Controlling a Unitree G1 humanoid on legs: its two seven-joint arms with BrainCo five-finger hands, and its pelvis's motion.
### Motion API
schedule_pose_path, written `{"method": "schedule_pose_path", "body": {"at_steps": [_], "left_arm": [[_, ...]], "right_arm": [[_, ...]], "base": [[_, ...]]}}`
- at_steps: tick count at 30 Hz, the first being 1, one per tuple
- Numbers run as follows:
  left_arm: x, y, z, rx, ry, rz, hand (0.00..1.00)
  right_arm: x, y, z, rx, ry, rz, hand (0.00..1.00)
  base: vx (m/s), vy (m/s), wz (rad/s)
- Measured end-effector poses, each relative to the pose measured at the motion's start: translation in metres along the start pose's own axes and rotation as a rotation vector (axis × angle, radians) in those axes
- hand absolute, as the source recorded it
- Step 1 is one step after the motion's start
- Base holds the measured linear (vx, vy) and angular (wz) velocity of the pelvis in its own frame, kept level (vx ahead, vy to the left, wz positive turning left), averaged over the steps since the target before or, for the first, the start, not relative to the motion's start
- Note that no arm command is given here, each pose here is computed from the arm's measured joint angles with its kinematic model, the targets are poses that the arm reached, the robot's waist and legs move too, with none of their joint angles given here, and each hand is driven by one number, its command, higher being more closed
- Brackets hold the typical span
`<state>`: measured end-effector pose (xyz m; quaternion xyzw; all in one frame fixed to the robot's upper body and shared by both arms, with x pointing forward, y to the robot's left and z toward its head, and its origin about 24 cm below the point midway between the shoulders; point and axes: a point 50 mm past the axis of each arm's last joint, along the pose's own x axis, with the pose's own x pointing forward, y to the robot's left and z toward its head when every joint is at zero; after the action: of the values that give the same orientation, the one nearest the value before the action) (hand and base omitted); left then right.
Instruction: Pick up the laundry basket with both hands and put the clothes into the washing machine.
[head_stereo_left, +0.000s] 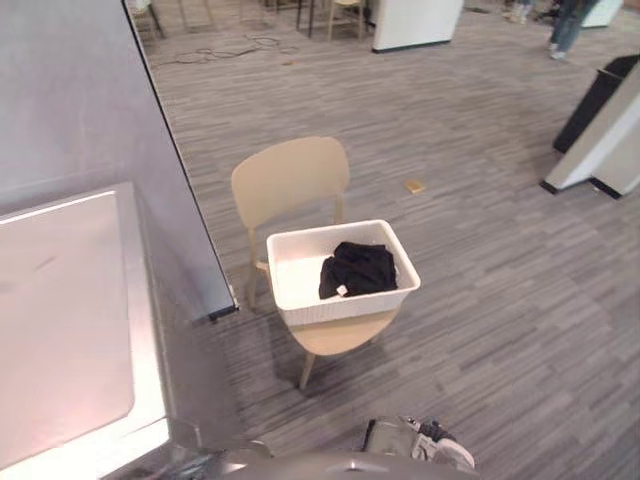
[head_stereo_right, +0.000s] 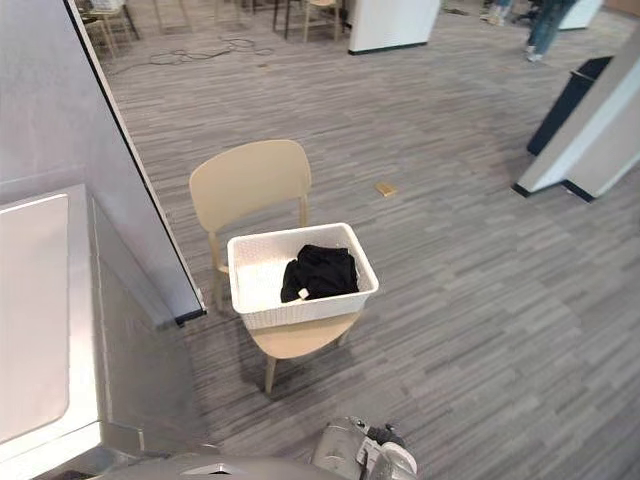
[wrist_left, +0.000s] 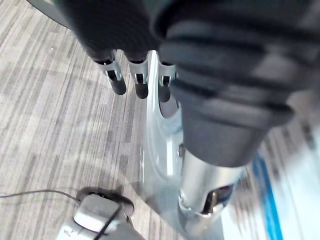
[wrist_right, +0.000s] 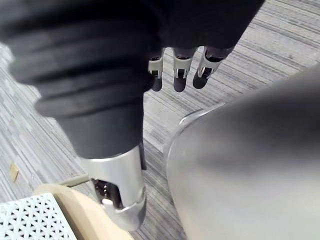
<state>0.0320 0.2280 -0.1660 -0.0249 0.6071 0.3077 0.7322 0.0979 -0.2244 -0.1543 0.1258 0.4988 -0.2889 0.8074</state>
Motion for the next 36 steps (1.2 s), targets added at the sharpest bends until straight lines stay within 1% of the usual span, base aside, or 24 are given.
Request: {"method": "schedule_pose_path", "body": {"at_steps": [1,3,4,5,6,9,10,13,15,16,17,18,20,21,22,23,25,27,28,30,31,33,36], "left_arm": [[-0.001,-0.004,-0.002,0.003,0.006,-0.008,0.00],[-0.002,-0.002,-0.009,0.007,0.011,-0.019,0.00],[-0.004,-0.010,-0.009,0.011,0.004,-0.048,0.00],[-0.006,-0.015,-0.018,-0.003,0.022,-0.067,0.00],[-0.008,-0.022,-0.015,-0.030,0.003,-0.087,0.00],[-0.009,-0.028,-0.001,-0.090,-0.033,-0.111,0.00],[-0.009,-0.029,0.002,-0.099,-0.044,-0.120,0.00],[-0.008,-0.028,0.009,-0.067,-0.073,-0.119,0.00],[-0.008,-0.029,0.013,-0.067,-0.081,-0.125,0.00],[-0.009,-0.030,0.012,-0.060,-0.080,-0.122,0.00],[-0.009,-0.030,0.011,-0.054,-0.077,-0.119,0.00],[-0.009,-0.030,0.004,-0.031,-0.058,-0.118,0.00],[-0.006,-0.024,0.014,-0.001,-0.086,-0.094,0.00],[-0.006,-0.022,0.015,0.011,-0.091,-0.080,0.00],[-0.006,-0.022,0.016,0.024,-0.096,-0.077,0.00],[-0.006,-0.023,0.016,0.058,-0.104,-0.076,0.00],[-0.006,-0.025,0.018,0.108,-0.119,-0.080,0.00],[-0.006,-0.026,0.018,0.156,-0.131,-0.088,0.00],[-0.006,-0.026,0.020,0.177,-0.138,-0.092,0.00],[-0.005,-0.026,0.026,0.236,-0.167,-0.096,0.00],[-0.005,-0.024,0.028,0.259,-0.174,-0.094,0.00],[-0.005,-0.026,0.035,0.351,-0.214,-0.109,0.00],[-0.006,-0.028,0.049,0.404,-0.264,-0.122,0.00]], "right_arm": [[0.000,-0.002,-0.002,-0.001,0.004,-0.005,0.00],[-0.001,-0.007,-0.012,-0.007,0.037,-0.009,0.00],[-0.001,-0.016,-0.012,0.006,0.040,-0.020,0.00],[0.000,-0.028,-0.008,-0.024,0.032,-0.048,0.00],[0.001,-0.037,-0.007,-0.037,0.041,-0.072,0.00],[-0.001,-0.041,-0.020,-0.041,0.092,-0.081,0.00],[-0.001,-0.039,-0.018,-0.033,0.086,-0.079,0.00],[0.000,-0.033,-0.007,0.003,0.043,-0.091,0.00],[-0.001,-0.028,0.011,0.034,-0.034,-0.092,0.00],[-0.004,-0.022,0.034,0.059,-0.133,-0.084,0.00],[-0.007,-0.019,0.046,0.080,-0.189,-0.078,0.00],[-0.014,-0.012,0.070,0.113,-0.296,-0.069,0.00],[-0.036,0.013,0.112,0.149,-0.506,-0.017,0.00],[-0.051,0.025,0.134,0.129,-0.622,0.011,0.00],[-0.058,0.029,0.141,0.112,-0.674,0.023,0.00],[-0.072,0.038,0.154,0.068,-0.772,0.053,0.00],[-0.088,0.052,0.164,0.010,-0.867,0.104,0.00],[-0.103,0.075,0.167,-0.138,-0.963,0.199,0.00],[-0.108,0.084,0.167,-0.223,-0.995,0.248,0.00],[-0.127,0.110,0.166,-0.465,-1.097,0.408,0.00],[-0.131,0.117,0.166,-0.520,-1.123,0.444,0.00],[-0.150,0.140,0.170,-0.743,-1.243,0.568,0.00],[-0.165,0.168,0.175,-1.051,-1.370,0.654,0.00]], "base": [[0.37,-0.639,0.40],[0.40,-0.654,0.44],[0.31,-0.480,0.48],[0.49,-0.693,0.52],[0.33,-0.421,0.44],[0.42,-0.552,0.56],[0.25,-0.283,0.19],[0.22,-0.170,0.21],[0.17,-0.035,0.44],[0.18,0.038,0.33],[0.18,0.058,0.25],[0.19,0.044,0.21],[0.11,0.030,0.05],[0.03,0.051,-0.07],[0.02,0.068,0.05],[0.01,0.068,0.11],[-0.01,0.047,0.06],[-0.02,0.027,0.06],[0.00,0.010,0.08],[0.00,0.003,0.02],[0.02,0.005,0.08],[0.02,-0.008,0.27],[-0.02,-0.031,0.21]]}}
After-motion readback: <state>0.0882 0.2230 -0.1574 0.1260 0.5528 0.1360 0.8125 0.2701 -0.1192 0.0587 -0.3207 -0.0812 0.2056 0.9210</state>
